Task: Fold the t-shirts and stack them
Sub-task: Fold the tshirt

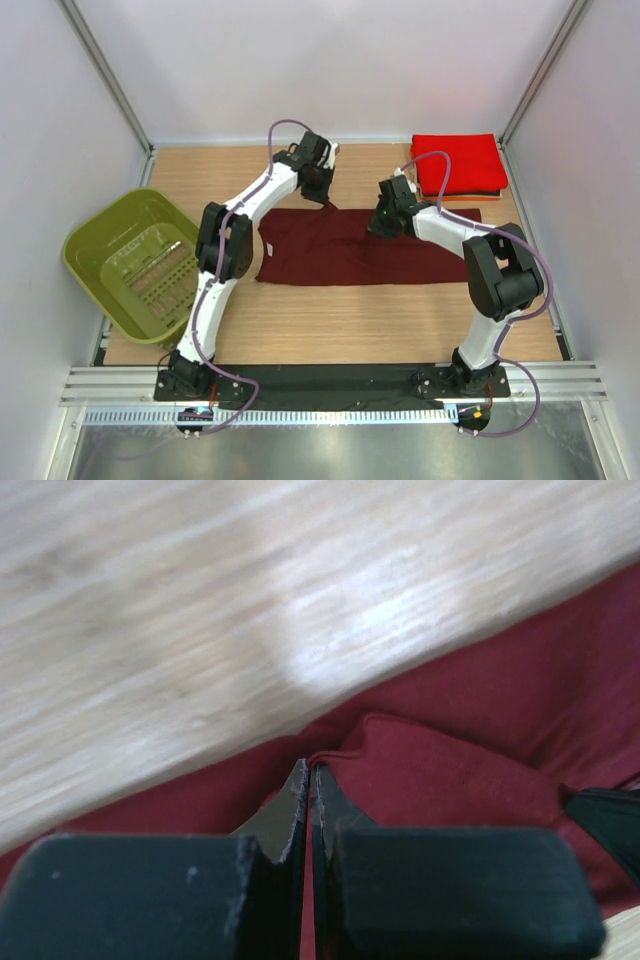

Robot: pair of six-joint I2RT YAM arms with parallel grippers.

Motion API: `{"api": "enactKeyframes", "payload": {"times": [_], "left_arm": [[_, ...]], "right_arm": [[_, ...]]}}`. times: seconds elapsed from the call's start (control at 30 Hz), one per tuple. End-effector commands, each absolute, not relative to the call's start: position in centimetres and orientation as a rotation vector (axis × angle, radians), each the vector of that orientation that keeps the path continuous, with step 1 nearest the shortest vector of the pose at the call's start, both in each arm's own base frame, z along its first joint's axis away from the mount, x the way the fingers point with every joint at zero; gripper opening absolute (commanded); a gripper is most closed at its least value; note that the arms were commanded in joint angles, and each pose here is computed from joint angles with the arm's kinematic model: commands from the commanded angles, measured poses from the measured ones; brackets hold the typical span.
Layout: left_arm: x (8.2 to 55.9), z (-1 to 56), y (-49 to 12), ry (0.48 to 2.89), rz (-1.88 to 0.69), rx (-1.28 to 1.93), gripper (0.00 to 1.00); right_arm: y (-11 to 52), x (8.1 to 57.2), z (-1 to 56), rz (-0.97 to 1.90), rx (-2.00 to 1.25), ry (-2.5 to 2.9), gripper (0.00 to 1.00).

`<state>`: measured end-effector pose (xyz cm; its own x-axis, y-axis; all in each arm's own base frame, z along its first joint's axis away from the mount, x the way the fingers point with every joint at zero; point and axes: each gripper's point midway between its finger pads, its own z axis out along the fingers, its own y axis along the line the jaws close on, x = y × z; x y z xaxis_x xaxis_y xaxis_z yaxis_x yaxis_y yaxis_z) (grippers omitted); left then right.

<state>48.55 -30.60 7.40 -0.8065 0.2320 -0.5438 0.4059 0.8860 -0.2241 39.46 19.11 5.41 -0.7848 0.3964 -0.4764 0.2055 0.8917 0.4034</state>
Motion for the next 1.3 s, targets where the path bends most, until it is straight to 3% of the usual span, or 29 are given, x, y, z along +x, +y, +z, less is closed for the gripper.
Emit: {"api": "enactKeyframes", "payload": {"times": [0.0, 0.2, 0.47, 1.27], "left_arm": [[48.0, 11.2, -31.7, 2.434, -0.442, 0.509, 0.00], [46.1, 11.5, -32.0, 2.433, -0.364, 0.521, 0.00], [48.0, 14.3, -28.3, 2.348, -0.093, 0.408, 0.00], [48.0, 11.6, -25.4, 2.447, -0.016, 0.355, 0.00]], "right_arm": [[19.0, 40.4, 6.4, 0.445, 0.467, 2.435, 0.01], [19.1, 41.4, 5.9, 0.421, 0.472, 2.443, 0.01], [19.0, 43.8, 6.9, 0.398, 0.421, 2.399, 0.01], [19.8, 45.7, 8.1, 0.501, 0.155, 2.324, 0.01]]}}
